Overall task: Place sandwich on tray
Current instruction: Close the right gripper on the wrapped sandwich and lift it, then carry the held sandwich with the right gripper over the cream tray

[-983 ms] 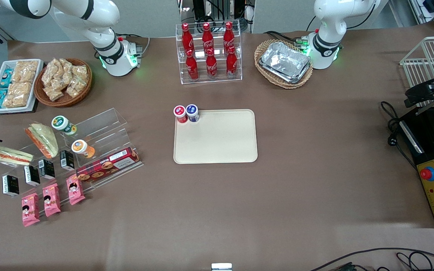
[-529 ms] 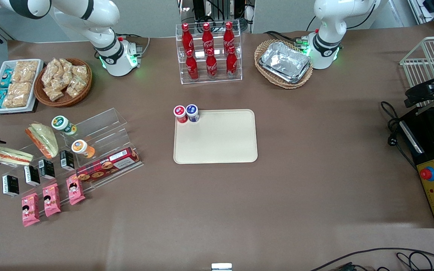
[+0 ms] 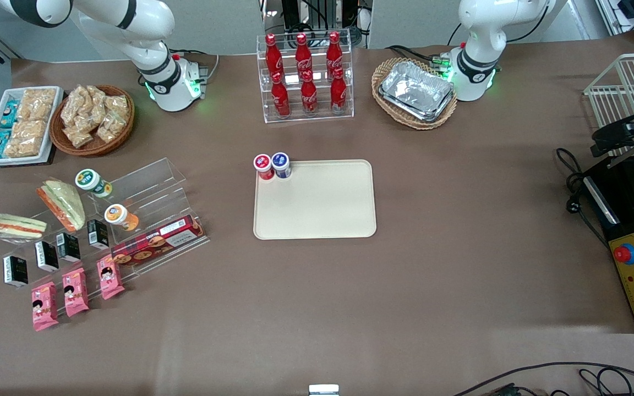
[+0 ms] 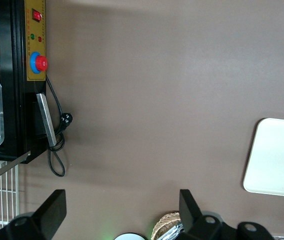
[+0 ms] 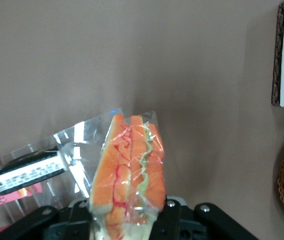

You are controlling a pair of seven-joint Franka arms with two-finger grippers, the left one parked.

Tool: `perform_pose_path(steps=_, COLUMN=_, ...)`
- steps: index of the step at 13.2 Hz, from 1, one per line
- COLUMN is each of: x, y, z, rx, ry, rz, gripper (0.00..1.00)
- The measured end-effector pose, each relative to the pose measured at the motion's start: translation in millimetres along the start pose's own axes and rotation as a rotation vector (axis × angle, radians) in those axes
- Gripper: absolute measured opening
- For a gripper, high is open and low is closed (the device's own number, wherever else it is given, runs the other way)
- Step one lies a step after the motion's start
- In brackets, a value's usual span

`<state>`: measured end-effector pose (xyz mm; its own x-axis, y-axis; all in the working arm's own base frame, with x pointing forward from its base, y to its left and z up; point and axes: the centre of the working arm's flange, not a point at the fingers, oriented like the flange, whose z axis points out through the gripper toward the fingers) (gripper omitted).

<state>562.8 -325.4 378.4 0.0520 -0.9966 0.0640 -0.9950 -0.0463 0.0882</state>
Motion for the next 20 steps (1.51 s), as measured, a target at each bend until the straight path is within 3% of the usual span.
perform_pose_path(steps=7, x=14, y=-12, z=-49, rx=0.084, ry=0.064, rz=-0.194, gripper=0.37)
perform_pose_path(steps=12, x=-11, y=-24, z=-90, rx=0.134, ry=0.101, rz=-0.568, gripper=0.38)
perform_pose_path(steps=15, x=-73, y=-48, z=-116, rx=0.155, ry=0.088, rz=-0.803, gripper=0.38)
perform_pose_path(steps=20, x=-200, y=-89, z=-139, rx=0.183, ry=0.03, rz=-1.149, gripper=0.38)
